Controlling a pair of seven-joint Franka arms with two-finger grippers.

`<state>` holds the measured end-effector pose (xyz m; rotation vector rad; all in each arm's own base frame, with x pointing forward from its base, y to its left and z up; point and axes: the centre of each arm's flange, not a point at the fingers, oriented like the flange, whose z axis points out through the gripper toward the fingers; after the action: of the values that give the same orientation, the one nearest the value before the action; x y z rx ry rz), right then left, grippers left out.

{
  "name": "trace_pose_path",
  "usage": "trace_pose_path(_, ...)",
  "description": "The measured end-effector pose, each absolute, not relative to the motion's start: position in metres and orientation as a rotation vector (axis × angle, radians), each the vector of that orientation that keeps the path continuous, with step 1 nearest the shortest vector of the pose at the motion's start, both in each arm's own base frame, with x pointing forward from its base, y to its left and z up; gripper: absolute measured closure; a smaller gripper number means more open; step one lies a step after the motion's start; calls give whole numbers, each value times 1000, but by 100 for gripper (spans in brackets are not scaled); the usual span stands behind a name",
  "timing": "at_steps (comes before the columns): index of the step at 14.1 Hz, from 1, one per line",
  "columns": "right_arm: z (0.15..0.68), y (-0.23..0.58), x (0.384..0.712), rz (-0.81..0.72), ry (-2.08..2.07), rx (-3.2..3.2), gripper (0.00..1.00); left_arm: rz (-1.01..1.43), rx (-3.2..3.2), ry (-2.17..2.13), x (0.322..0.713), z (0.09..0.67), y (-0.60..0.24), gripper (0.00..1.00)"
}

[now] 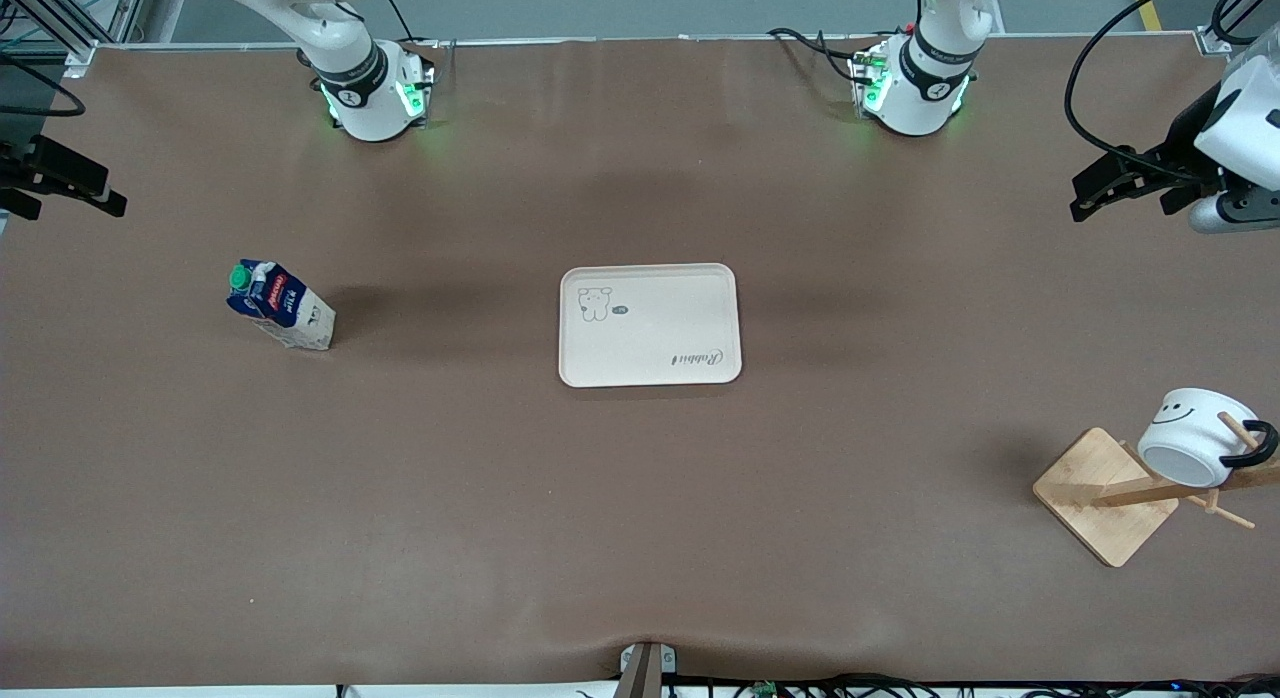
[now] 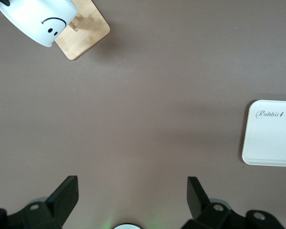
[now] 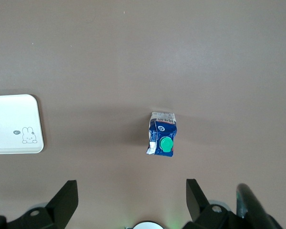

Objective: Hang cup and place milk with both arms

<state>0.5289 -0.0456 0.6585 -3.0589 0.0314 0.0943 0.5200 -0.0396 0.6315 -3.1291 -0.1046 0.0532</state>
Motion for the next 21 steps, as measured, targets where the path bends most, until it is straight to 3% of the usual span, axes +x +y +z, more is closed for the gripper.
trace_pose_path(21, 661, -66, 526, 89, 86, -3097, 0, 8, -3122, -130, 525, 644, -30, 0)
